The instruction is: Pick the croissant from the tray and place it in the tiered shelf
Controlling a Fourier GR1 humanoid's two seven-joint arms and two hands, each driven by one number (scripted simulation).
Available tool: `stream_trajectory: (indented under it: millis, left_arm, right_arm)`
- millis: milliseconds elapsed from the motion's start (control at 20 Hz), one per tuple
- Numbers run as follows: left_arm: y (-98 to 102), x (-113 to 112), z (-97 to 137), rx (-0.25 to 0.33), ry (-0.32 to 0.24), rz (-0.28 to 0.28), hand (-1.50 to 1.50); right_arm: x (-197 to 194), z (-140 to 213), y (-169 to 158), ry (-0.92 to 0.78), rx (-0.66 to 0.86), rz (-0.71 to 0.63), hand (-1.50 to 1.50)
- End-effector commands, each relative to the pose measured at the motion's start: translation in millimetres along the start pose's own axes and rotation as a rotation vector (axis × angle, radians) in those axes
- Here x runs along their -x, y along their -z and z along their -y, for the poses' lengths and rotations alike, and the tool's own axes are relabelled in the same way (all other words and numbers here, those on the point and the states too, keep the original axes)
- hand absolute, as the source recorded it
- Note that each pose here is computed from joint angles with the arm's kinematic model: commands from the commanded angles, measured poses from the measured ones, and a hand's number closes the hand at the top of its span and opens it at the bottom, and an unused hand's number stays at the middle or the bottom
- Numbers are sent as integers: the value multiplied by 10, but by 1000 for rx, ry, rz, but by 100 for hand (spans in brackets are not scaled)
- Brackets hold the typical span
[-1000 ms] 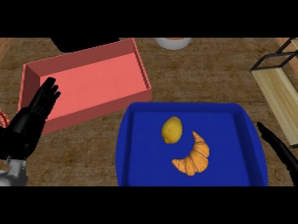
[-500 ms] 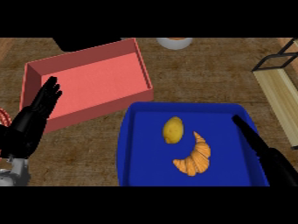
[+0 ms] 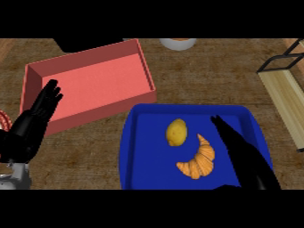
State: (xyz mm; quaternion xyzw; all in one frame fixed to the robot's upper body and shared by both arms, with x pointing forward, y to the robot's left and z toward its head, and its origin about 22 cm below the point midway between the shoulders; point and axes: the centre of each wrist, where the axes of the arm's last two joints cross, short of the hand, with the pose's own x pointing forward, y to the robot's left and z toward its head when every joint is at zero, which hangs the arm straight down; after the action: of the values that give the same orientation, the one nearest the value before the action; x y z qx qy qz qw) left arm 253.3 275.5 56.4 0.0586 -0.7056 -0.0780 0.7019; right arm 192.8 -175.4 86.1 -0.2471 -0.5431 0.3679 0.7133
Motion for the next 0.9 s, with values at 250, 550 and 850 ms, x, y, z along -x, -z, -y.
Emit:
stream_trajectory:
  millis: [250,550,850]
  left_arm:
    - [30,31,-119,-3,-8,-3,0]
    - [-214,-38,-68,-2,-7,1,0]
    - [100,-320,-118,1,10,1,0]
  right_arm:
    - [-82,-141,216,-70,-130,-73,-150]
    - [14,-429,312,-133,-182,-145,-150]
    - [-248,-303,437,-254,-153,-212,-150]
